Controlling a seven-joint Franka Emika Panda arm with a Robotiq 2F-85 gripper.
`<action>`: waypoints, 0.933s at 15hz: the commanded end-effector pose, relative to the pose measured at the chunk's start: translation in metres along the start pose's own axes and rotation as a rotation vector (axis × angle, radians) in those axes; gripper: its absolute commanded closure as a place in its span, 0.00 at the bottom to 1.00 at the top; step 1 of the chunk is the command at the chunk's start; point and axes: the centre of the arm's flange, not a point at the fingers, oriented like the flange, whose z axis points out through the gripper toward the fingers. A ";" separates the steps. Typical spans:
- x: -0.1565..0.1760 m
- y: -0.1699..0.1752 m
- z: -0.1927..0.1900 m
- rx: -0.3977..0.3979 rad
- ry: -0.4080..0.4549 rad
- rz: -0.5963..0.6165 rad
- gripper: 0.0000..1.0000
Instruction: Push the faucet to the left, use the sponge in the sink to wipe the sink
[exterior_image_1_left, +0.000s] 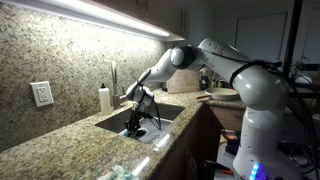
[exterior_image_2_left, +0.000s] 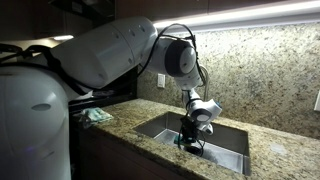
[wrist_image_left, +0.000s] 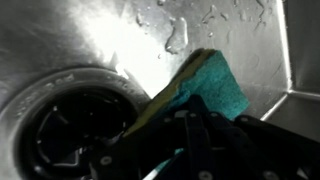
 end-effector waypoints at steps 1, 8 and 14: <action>-0.009 0.054 -0.011 -0.099 0.044 0.067 1.00; -0.010 0.044 0.002 -0.098 0.014 0.025 1.00; -0.024 0.004 0.005 -0.086 0.008 -0.081 1.00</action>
